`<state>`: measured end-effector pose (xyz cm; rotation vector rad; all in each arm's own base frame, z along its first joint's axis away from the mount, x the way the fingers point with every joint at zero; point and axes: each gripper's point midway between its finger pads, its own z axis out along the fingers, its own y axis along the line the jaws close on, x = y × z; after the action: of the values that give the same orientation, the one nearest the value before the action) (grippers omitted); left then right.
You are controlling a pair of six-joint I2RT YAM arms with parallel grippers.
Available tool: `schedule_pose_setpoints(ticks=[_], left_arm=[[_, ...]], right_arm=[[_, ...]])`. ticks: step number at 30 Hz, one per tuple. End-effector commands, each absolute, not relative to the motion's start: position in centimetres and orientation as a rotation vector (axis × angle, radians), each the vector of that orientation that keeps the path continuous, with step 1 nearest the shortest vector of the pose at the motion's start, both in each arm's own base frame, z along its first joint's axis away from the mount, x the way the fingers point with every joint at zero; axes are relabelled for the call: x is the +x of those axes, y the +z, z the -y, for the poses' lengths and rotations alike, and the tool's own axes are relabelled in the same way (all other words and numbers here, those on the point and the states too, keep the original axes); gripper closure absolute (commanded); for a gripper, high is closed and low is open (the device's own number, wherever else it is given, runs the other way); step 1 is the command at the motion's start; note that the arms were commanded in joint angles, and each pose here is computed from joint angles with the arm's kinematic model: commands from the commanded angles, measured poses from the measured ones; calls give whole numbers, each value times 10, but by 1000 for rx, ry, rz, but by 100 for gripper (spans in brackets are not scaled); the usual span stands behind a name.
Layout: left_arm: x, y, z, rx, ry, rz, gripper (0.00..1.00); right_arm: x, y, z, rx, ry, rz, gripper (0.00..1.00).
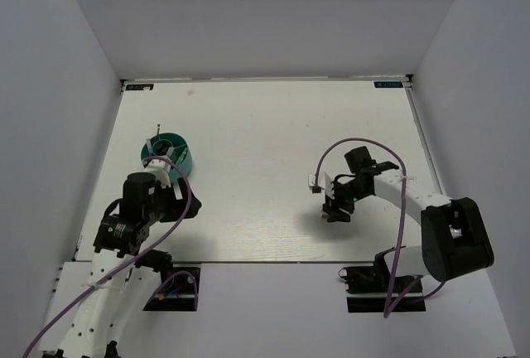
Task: Sort the stationery into containers
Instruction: Pick up the stapler from the center of the board.
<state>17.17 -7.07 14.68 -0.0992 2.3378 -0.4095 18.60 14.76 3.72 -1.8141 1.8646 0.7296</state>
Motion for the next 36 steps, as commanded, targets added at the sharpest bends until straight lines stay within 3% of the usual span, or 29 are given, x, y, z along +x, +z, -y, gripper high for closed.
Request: schedule_pose_setpoints(ticks=[1, 5, 20, 22, 24, 25, 28, 33, 36], left_arm=[[169, 153, 74, -87, -444, -2312, 6], [169, 155, 72, -86, -429, -2305, 6], [170, 158, 71, -88, -420, -2294, 5], [171, 161, 69, -95, -408, -2288, 5], [171, 166, 68, -104, -408, -2277, 7], [172, 168, 65, -121, -389, -2272, 9], [171, 182, 59, -136, -360, -2234, 16], [173, 215, 47, -170, -307, -2148, 24], [174, 238, 39, -221, -278, -2082, 25]], right_arm=[[203, 24, -142, -1804, 575, -1909, 34], [215, 28, -141, -1776, 476, -1870, 34], [189, 2, -117, -1852, 424, -1935, 39], [187, 1, -115, -1865, 427, -1934, 43], [186, 2, -114, -1887, 427, -1919, 54], [184, 4, -115, -1901, 433, -1909, 71], [198, 23, -119, -1957, 405, -1834, 100], [207, 61, -122, -2139, 469, -1794, 100], [252, 116, -152, -2165, 377, -1637, 100]])
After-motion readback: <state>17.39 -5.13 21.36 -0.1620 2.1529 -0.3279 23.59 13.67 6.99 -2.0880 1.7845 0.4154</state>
